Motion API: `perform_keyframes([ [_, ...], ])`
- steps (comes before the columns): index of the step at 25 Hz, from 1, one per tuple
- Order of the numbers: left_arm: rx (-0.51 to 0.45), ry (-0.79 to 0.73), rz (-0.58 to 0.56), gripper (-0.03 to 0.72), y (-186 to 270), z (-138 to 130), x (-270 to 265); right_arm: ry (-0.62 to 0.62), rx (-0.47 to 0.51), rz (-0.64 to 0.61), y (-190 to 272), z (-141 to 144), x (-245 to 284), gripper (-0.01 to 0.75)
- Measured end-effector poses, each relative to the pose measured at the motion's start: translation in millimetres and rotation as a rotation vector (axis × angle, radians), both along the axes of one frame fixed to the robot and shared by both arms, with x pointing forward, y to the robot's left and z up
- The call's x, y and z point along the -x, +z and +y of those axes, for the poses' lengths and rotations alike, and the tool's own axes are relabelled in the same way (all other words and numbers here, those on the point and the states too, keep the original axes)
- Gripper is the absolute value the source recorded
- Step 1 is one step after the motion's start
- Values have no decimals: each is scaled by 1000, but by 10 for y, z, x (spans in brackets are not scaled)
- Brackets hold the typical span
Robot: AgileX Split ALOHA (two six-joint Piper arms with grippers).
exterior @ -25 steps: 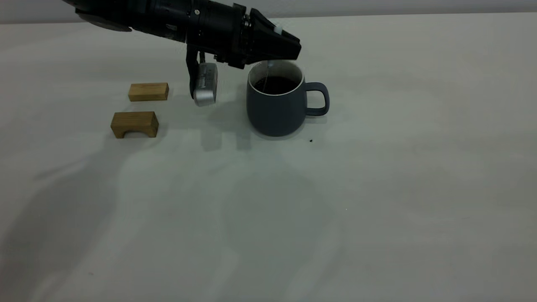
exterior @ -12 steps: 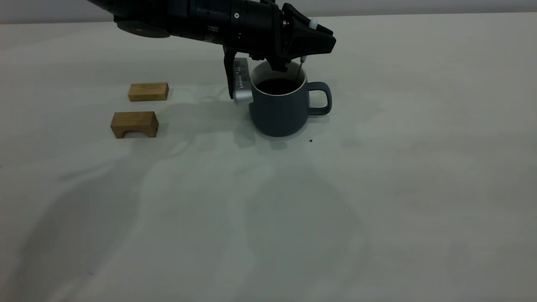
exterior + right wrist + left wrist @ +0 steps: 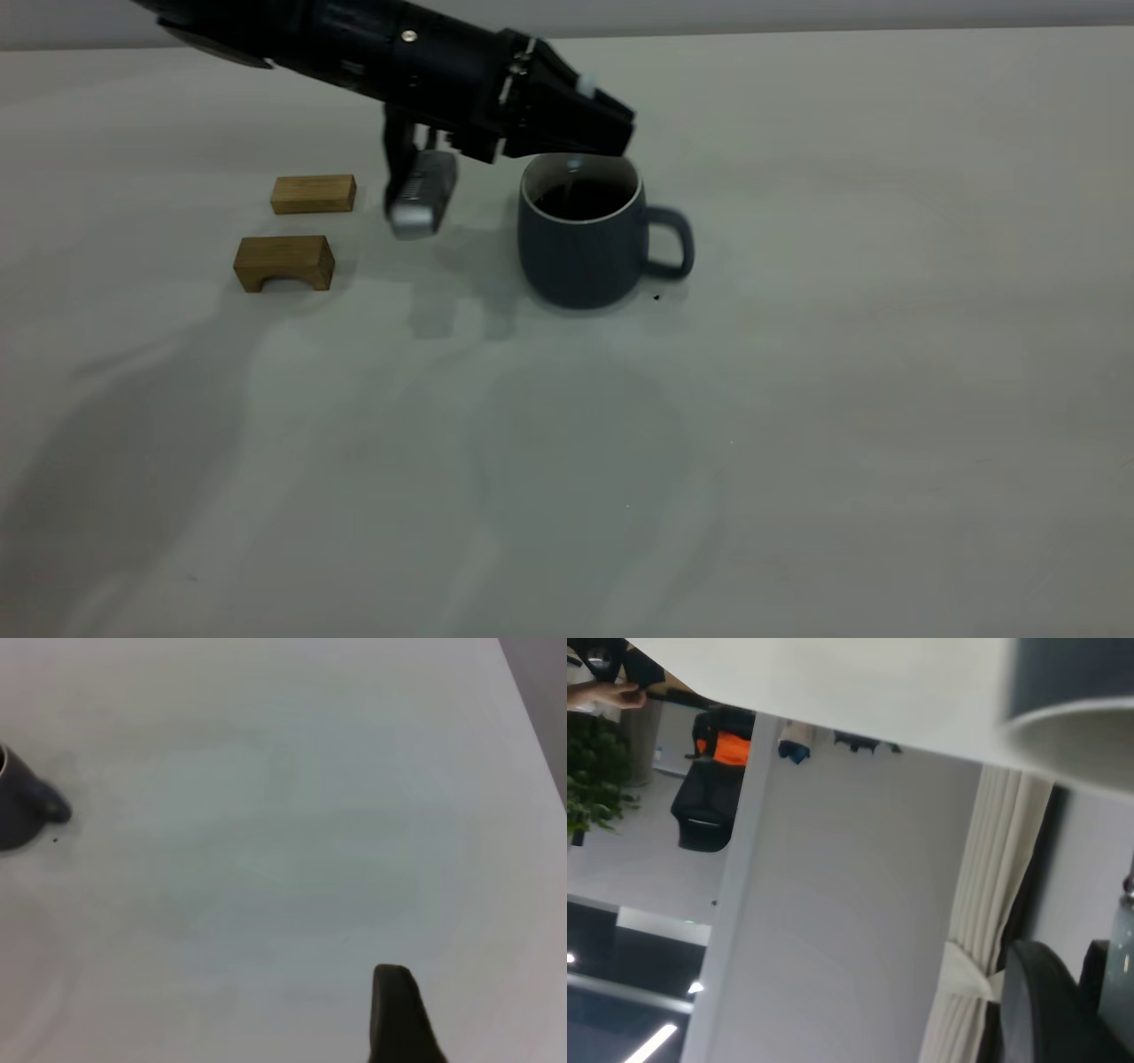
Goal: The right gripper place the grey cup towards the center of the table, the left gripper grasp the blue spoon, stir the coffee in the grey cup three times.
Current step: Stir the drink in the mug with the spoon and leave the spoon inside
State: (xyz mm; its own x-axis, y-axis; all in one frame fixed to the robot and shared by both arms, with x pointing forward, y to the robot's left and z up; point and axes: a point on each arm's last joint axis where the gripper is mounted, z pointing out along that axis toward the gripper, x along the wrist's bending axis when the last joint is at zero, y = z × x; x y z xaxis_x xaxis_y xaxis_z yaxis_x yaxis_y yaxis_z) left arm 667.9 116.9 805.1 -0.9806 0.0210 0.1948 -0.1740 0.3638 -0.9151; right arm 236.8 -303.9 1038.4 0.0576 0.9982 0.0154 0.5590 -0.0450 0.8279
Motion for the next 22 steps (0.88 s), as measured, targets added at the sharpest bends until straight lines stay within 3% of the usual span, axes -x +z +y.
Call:
perform_keyframes([
  [4, -6, 47, 8, 131, -5, 59, -50, 0, 0, 0, 0, 0, 0, 489],
  [10, -16, 148, -3, 131, -14, -80, -107, 0, 0, 0, 0, 0, 0, 489],
  [22, -22, 145, -6, 131, -19, -168, -82, 0, 0, 0, 0, 0, 0, 489],
])
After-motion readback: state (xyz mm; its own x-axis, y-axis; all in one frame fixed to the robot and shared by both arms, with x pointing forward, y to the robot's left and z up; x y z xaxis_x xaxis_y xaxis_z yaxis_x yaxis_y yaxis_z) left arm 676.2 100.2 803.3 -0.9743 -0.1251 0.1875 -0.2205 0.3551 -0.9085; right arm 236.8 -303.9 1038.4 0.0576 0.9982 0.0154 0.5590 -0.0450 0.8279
